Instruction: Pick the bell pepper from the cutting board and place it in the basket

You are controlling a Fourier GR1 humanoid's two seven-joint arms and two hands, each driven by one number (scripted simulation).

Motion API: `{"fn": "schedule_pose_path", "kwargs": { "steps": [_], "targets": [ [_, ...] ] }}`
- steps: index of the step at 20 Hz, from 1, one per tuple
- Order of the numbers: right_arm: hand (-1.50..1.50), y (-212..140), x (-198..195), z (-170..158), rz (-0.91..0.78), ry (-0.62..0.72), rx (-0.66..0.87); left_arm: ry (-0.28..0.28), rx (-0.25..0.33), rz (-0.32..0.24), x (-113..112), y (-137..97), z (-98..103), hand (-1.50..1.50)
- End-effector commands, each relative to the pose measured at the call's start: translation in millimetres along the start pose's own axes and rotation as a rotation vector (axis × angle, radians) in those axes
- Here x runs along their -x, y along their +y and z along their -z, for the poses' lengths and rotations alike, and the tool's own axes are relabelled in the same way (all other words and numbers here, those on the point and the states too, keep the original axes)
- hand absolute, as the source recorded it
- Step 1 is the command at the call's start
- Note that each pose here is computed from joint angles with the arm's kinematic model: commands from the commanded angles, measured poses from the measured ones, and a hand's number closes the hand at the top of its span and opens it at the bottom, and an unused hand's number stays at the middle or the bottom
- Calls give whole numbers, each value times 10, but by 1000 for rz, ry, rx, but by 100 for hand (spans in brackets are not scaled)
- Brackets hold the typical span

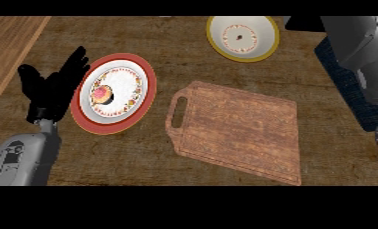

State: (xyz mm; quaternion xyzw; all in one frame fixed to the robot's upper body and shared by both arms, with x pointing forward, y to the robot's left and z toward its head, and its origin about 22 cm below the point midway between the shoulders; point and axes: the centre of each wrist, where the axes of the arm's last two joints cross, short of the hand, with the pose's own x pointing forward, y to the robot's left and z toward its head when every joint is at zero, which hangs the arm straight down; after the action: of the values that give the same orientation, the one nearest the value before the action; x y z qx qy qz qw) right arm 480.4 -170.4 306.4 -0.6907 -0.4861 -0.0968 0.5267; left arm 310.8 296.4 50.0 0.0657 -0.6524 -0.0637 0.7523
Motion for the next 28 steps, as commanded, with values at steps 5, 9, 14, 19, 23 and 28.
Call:
{"fn": "schedule_pose_path", "kwargs": {
  "steps": [5,9,14,19,23,28],
  "targets": [
    [150,-68,297,534,-112,209,129,-2,-13,0,-60,0,-8,0],
    [150,84,486,531,-121,245,114,20,-4,-11,54,-28,-19,0],
    [150,157,709,636,-165,224,103,44,-33,-15,77,222,-55,0],
    [150,324,1090,693,-85,239,112,51,-43,-8,103,0,-24,0],
    [150,360,1413,841,-77,239,134,36,-46,1,114,7,-105,0],
    [-150,391,1606,877,-44,384,230,37,-51,-13,104,13,-66,0]
  ]
}}
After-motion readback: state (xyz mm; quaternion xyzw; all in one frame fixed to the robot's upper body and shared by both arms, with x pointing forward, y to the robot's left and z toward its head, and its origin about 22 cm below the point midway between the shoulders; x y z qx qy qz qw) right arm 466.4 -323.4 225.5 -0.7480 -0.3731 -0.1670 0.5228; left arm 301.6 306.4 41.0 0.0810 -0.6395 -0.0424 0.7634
